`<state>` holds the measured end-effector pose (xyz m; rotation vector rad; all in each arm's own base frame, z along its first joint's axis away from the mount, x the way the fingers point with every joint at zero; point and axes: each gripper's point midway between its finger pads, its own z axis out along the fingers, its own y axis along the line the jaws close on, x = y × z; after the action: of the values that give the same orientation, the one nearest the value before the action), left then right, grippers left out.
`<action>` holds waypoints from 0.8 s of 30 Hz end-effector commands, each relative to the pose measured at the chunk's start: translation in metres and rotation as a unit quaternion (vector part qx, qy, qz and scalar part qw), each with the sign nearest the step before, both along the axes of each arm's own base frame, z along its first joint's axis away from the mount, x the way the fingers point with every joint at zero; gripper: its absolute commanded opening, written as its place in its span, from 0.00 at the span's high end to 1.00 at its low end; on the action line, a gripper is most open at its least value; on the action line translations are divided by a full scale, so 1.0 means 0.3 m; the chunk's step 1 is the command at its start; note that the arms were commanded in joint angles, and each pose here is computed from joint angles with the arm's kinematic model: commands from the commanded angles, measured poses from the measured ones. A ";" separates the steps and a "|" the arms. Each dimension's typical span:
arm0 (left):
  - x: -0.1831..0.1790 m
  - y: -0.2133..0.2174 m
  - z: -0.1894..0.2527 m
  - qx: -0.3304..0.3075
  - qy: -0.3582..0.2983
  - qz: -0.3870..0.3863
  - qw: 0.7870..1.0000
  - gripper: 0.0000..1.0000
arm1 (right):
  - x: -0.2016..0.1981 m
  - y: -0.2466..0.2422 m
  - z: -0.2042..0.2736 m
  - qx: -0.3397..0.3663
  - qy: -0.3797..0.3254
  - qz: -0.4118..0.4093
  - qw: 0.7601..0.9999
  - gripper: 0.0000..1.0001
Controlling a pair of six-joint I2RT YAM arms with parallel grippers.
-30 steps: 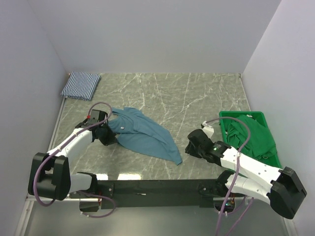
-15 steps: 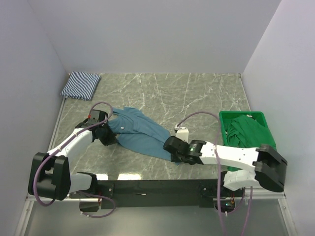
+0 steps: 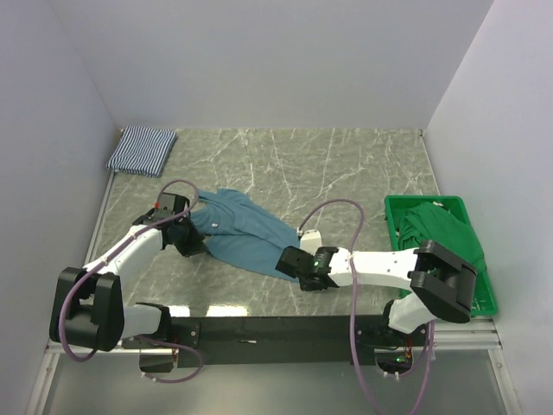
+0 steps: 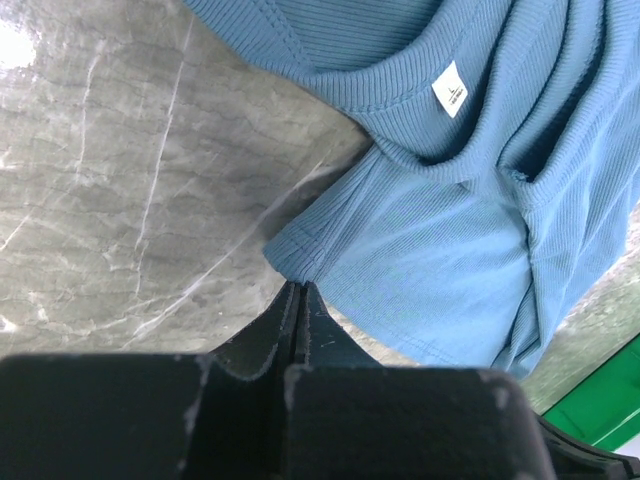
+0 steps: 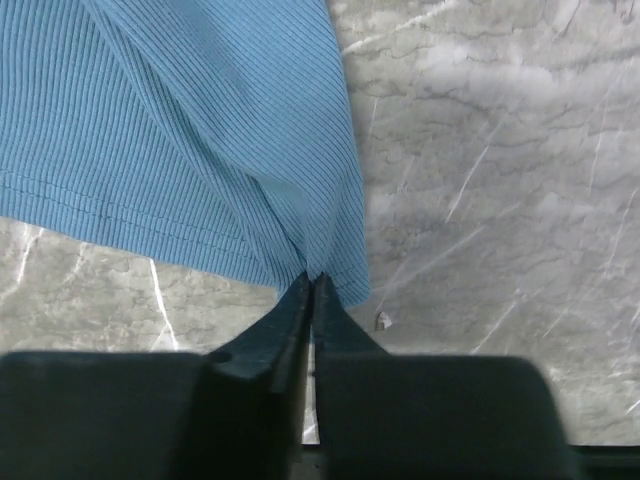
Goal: Fold and stack the tank tops
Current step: Flatten the tank top out
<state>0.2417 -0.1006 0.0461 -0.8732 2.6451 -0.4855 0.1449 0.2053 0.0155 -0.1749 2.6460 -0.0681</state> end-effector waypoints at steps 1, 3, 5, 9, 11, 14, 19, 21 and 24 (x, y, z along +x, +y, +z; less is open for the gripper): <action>0.021 -0.009 0.036 0.001 -0.013 -0.018 1.000 0.99 | 0.023 0.027 0.057 0.015 -0.022 -0.002 1.000 0.99; 0.041 -0.009 0.068 0.003 -0.026 -0.021 0.999 0.99 | 0.027 0.026 0.103 0.027 -0.029 0.000 0.999 1.00; 0.047 -0.006 0.096 0.006 -0.032 -0.026 0.999 0.99 | 0.045 0.042 0.171 0.051 -0.036 0.003 0.998 1.00; 0.106 0.002 0.259 0.014 -0.086 -0.025 0.996 1.00 | 0.116 0.067 0.433 0.188 -0.077 -0.005 0.979 1.00; 0.109 0.015 0.317 0.019 -0.097 -0.020 0.995 0.99 | 0.145 0.089 0.575 0.276 -0.089 0.006 0.957 1.00; 0.168 0.037 0.495 0.003 -0.159 0.000 0.987 0.99 | 0.243 0.016 0.845 0.392 -0.155 -0.020 0.907 1.00; 0.303 0.017 0.920 -0.057 -0.296 0.016 0.953 0.99 | 0.365 -0.093 1.256 0.445 -0.280 -0.062 0.848 1.00; 0.340 -0.004 1.103 -0.087 -0.343 0.015 0.935 0.99 | 0.415 -0.112 1.320 0.446 -0.294 -0.076 0.842 1.00; 0.364 -0.025 1.310 -0.115 -0.396 0.012 0.911 0.99 | 0.448 -0.176 1.519 0.466 -0.347 -0.093 0.809 1.00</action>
<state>0.3485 -0.0981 0.3747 -0.6406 1.9713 -0.8055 0.2695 0.1628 0.4245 0.3661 1.7981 0.8907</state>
